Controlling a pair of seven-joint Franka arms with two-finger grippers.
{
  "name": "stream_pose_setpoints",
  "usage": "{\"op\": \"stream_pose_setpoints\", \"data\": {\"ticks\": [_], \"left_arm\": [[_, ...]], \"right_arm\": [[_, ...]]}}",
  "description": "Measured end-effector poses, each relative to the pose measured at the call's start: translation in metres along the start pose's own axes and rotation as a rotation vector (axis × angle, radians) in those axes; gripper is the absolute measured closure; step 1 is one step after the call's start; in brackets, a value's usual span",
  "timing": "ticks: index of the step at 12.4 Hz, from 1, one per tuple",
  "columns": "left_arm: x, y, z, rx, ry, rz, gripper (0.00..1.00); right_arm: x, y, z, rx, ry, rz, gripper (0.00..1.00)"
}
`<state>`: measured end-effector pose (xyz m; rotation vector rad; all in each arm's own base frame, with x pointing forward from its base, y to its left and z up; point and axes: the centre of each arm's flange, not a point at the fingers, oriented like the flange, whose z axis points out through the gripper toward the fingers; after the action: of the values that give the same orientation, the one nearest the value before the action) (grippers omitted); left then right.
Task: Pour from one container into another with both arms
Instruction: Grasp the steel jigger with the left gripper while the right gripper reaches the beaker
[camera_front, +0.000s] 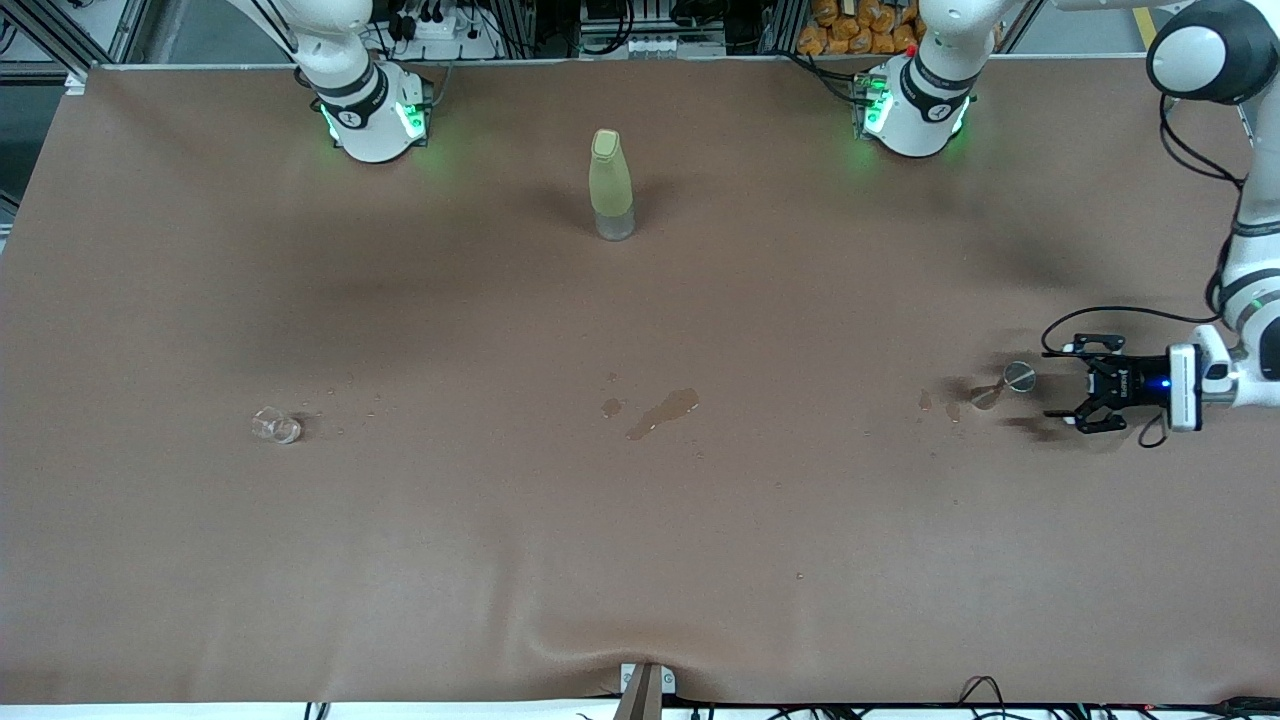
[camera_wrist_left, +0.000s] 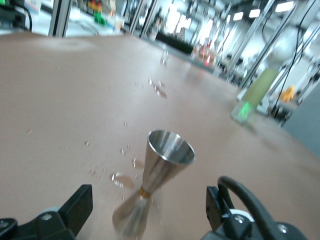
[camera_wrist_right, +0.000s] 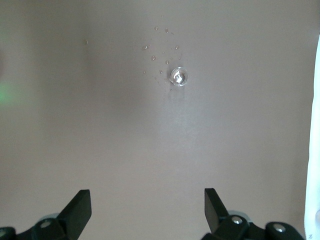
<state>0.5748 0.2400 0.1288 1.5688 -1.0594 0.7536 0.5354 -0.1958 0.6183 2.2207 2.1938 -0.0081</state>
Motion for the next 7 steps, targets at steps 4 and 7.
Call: {"op": "stream_pose_setpoints", "data": {"ticks": [4,7], "left_arm": [[-0.017,-0.005,0.014,-0.016,0.049,0.021,0.0],[-0.02,-0.006,0.022,-0.033,0.061,0.074,0.0]], "right_arm": [[-0.021,0.011,0.033,0.003,0.096,-0.002,0.0],[-0.052,0.024,0.091,0.008,0.25,-0.012,0.0]]}}
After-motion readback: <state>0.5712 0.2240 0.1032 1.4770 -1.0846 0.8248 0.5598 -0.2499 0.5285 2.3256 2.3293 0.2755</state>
